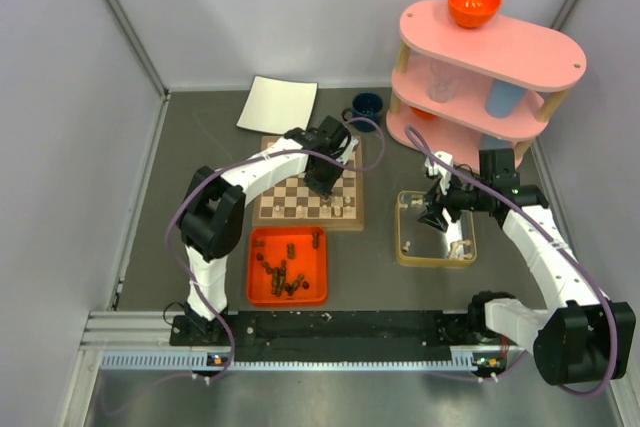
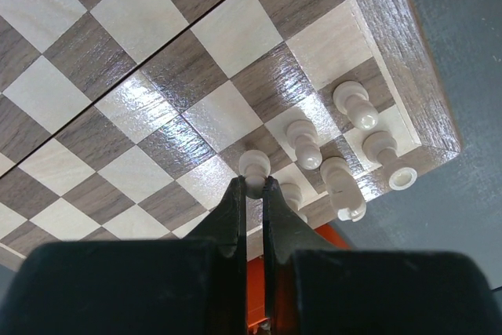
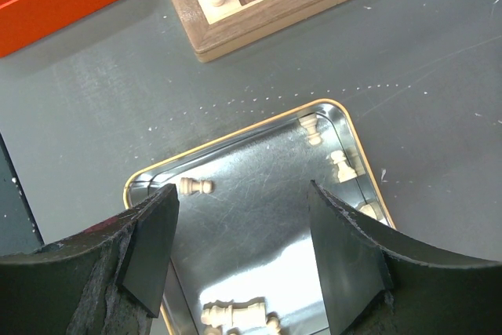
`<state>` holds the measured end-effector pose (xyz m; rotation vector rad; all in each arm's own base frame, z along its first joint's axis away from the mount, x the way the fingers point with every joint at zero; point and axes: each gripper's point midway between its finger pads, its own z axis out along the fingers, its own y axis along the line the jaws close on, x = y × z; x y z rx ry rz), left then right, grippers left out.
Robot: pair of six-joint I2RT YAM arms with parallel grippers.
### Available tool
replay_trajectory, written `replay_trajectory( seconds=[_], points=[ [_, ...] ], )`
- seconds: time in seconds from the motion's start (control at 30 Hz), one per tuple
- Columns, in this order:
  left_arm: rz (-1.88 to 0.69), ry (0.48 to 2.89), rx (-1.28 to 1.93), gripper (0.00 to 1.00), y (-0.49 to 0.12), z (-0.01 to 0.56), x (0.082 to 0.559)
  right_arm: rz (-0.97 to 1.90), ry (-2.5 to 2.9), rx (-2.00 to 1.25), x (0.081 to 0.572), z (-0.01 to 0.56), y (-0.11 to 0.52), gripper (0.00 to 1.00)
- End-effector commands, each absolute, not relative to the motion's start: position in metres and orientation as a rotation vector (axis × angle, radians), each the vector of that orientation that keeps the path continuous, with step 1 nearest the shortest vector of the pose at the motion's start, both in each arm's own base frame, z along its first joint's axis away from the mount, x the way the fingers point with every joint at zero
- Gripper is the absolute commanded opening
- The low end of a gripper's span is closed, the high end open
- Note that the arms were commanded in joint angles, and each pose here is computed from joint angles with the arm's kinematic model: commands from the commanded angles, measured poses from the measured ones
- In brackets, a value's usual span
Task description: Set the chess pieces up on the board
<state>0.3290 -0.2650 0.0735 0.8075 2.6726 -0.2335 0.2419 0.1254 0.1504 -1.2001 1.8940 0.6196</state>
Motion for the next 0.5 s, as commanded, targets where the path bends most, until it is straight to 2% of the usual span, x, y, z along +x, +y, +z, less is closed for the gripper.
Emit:
replay_trajectory(
  seconds=[0.0,0.47],
  points=[
    [-0.262,2.642,0.779,0.05,-0.2717,0.0781,0.3416,0.582,1.839,-1.21,0.2489,0.1639,0.1246,0.66],
    [-0.26,2.666,0.778,0.07,-0.2701,0.0695,0.3397,0.582,1.842,-1.207,0.2491,0.1636,0.1243,0.66]
  ],
)
